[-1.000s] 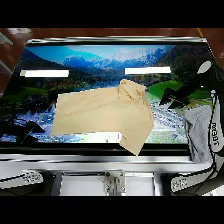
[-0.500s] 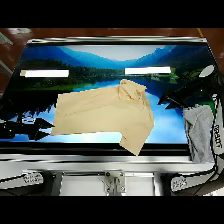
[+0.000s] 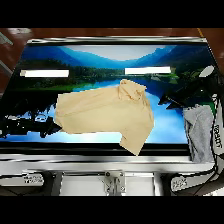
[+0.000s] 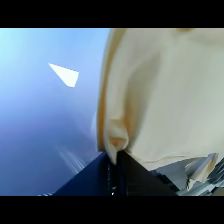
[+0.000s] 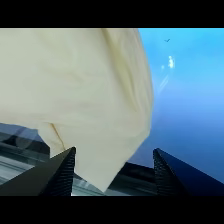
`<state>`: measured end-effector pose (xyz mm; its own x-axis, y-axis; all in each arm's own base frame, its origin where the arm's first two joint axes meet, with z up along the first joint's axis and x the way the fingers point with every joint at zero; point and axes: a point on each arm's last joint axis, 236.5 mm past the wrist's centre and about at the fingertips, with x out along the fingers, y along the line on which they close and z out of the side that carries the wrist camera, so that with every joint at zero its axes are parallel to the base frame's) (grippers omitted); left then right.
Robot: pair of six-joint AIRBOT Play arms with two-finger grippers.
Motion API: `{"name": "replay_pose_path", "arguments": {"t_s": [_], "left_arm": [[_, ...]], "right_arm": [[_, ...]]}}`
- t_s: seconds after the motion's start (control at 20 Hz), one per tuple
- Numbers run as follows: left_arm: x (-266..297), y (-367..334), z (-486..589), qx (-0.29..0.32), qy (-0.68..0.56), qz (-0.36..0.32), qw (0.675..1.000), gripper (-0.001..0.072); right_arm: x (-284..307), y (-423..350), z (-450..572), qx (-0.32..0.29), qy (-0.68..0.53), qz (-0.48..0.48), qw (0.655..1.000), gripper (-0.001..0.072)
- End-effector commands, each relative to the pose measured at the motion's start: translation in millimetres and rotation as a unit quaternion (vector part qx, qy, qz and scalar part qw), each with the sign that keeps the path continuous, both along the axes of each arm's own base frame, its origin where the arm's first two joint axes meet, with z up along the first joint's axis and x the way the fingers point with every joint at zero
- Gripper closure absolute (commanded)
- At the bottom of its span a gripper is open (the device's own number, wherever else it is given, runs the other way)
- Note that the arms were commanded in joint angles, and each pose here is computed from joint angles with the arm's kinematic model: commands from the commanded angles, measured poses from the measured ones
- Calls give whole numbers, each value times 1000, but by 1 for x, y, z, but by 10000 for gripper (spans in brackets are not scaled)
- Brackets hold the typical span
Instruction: Fold the shirts.
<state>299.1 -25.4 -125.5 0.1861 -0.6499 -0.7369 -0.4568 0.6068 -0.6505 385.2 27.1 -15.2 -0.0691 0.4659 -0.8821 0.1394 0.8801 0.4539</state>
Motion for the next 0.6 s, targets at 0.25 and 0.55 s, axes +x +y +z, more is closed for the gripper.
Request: {"name": "replay_pose_path", "arguments": {"t_s": [0.25, 0.55], "left_arm": [[8, -7, 27, 1, -51, -22, 998, 672], [14, -4, 47, 18, -84, -22, 996, 672]], "right_arm": [[-75, -23, -47, -15, 90, -34, 995, 124], [-71, 23, -106, -7, 55, -79, 995, 123]]}}
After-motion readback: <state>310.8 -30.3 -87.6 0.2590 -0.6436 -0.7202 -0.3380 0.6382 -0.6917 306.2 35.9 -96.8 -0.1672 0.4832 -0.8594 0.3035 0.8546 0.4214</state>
